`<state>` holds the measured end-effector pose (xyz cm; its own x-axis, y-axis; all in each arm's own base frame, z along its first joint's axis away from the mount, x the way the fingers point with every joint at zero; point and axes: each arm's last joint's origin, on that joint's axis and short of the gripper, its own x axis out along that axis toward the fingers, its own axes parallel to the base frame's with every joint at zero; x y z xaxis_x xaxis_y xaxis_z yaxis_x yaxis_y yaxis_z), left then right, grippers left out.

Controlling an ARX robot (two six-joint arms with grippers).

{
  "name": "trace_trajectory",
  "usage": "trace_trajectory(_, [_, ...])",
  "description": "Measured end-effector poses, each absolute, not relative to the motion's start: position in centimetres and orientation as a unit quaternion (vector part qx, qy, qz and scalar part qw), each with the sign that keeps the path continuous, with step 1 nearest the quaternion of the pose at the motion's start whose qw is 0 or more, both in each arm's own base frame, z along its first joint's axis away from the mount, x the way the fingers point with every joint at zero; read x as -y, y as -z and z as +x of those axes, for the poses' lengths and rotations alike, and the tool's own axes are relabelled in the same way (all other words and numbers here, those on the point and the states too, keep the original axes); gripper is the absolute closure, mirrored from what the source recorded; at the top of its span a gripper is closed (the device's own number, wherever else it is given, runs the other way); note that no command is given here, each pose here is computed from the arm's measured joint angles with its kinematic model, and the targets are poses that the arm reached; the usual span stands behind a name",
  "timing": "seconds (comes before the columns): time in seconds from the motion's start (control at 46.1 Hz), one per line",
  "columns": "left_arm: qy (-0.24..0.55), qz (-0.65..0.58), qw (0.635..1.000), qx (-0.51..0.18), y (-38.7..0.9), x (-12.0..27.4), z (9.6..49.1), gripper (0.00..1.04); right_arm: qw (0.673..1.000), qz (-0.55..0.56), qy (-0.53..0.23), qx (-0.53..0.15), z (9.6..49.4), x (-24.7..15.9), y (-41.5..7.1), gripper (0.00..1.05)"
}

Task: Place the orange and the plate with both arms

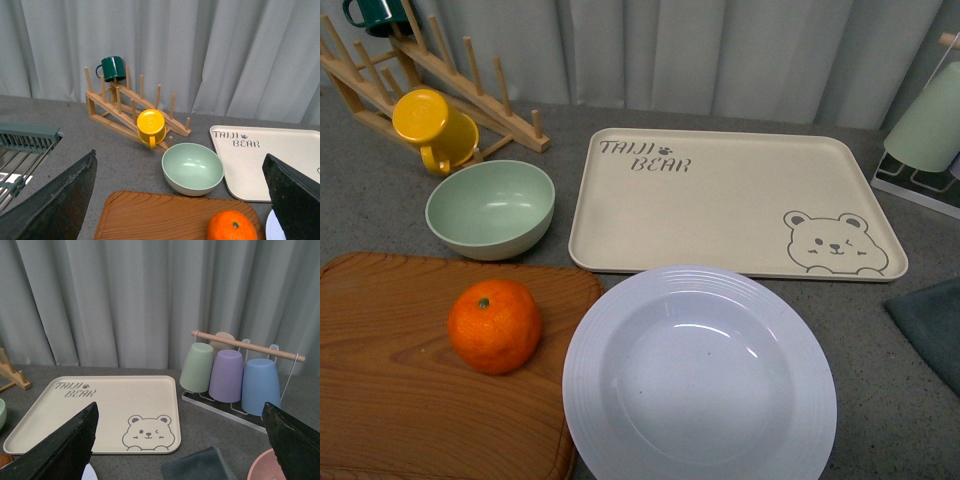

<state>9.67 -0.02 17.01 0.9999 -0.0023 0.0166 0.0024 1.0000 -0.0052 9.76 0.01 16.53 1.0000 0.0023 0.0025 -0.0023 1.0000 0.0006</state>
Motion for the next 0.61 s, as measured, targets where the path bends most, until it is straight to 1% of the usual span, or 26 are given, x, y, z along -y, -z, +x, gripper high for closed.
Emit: trace_trajectory(0.607, [0.001,-0.003,1.000,0.008,-17.01,0.02,9.67,0.06,1.000,0.000,-0.001,0.001,9.76,-0.01,-16.53,0.09])
